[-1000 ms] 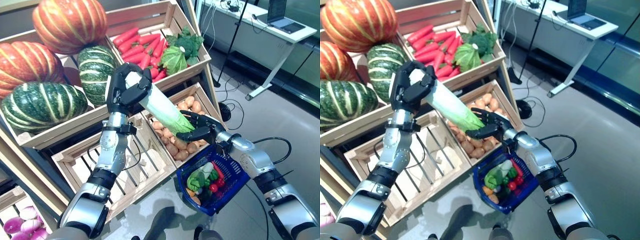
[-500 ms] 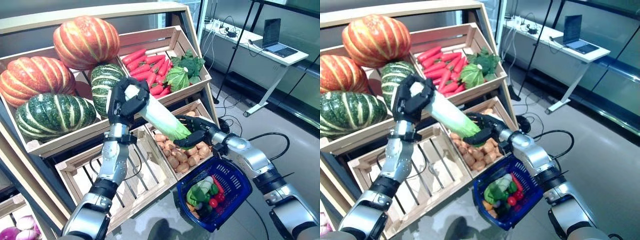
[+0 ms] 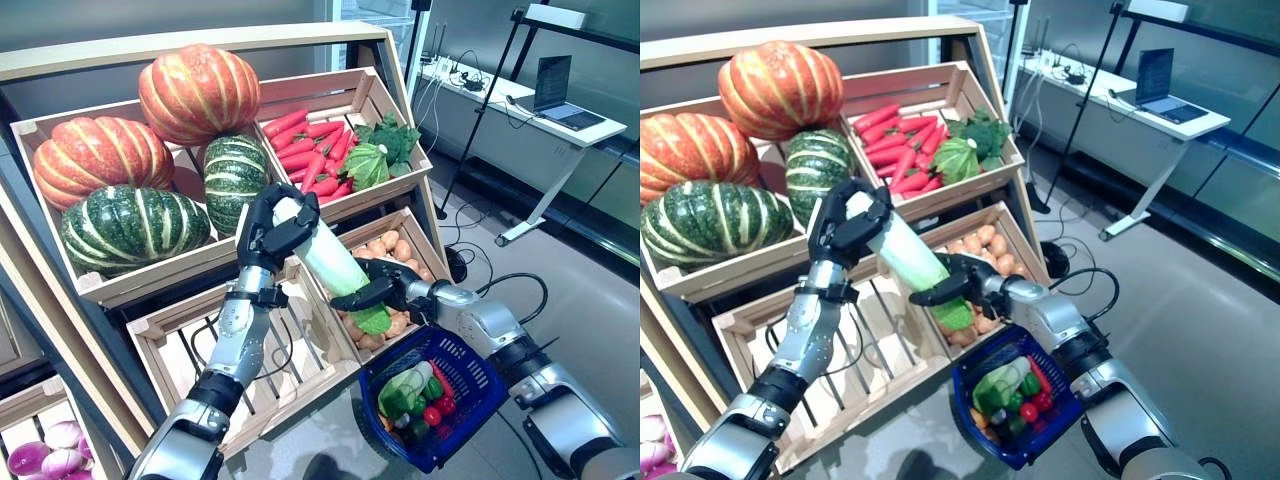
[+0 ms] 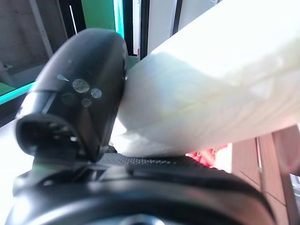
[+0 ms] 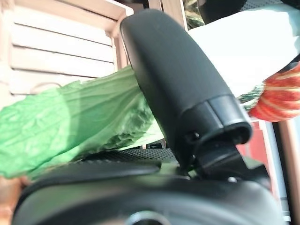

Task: Put vegetables into the basket

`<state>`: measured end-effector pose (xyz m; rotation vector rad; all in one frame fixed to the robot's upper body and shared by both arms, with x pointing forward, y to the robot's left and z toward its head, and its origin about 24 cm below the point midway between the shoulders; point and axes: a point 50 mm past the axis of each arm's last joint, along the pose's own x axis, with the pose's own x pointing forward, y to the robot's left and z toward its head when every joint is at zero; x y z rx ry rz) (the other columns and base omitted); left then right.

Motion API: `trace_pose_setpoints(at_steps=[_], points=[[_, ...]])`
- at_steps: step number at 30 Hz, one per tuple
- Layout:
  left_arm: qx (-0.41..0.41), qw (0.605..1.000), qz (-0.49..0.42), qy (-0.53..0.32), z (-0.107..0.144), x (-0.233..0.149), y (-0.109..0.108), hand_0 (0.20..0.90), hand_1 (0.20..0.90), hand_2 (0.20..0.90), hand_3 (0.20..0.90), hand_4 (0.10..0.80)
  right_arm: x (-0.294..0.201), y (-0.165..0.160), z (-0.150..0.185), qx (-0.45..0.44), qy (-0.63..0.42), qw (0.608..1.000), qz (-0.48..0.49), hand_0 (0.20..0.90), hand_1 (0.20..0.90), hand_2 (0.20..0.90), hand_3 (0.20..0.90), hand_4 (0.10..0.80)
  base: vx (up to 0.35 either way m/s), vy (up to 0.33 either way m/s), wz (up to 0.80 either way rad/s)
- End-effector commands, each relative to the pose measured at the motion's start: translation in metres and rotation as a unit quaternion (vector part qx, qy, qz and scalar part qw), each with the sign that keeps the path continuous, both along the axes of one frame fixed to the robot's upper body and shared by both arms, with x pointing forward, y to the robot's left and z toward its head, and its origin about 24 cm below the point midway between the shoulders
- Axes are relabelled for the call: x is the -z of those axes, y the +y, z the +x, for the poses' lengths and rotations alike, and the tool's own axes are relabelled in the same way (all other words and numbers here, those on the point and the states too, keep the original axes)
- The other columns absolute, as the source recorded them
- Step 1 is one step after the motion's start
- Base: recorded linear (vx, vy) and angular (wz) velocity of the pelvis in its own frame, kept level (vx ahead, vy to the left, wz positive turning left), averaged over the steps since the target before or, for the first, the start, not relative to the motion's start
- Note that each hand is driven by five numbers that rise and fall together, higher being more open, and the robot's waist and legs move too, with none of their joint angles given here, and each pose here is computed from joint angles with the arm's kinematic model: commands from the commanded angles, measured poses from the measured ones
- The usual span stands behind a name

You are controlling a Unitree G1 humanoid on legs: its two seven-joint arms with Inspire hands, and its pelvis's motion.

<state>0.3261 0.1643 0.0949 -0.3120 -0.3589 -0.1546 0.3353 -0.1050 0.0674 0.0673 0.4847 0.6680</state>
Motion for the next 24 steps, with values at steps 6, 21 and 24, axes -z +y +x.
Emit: trace_pose_setpoints(at_steps=[6, 21, 24], points=[[0.109, 0.986, -0.046, -0.113, 0.006, -0.047, -0.055, 0.300, 0.300, 0.300, 0.300, 0.400, -0.048, 0.061, 0.015, -0.072, 0.023, 0.980, 0.184, 0.300, 0.300, 0.300, 0.300, 0.400, 0.040, 0.008, 0.10], [0.112, 0.991, 0.032, -0.065, 0.009, -0.037, -0.046, 0.900, 0.900, 0.900, 0.900, 0.800, -0.052, 0.009, 0.034, 0.055, -0.034, 0.982, 0.179, 0.300, 0.300, 0.300, 0.300, 0.400, -0.014, 0.003, 0.00], [0.096, 0.991, 0.073, -0.050, 0.011, -0.029, -0.032, 0.900, 0.900, 0.900, 0.900, 0.800, -0.045, -0.018, 0.036, 0.092, -0.034, 0.983, 0.158, 0.300, 0.300, 0.300, 0.300, 0.400, -0.037, 0.004, -0.01]])
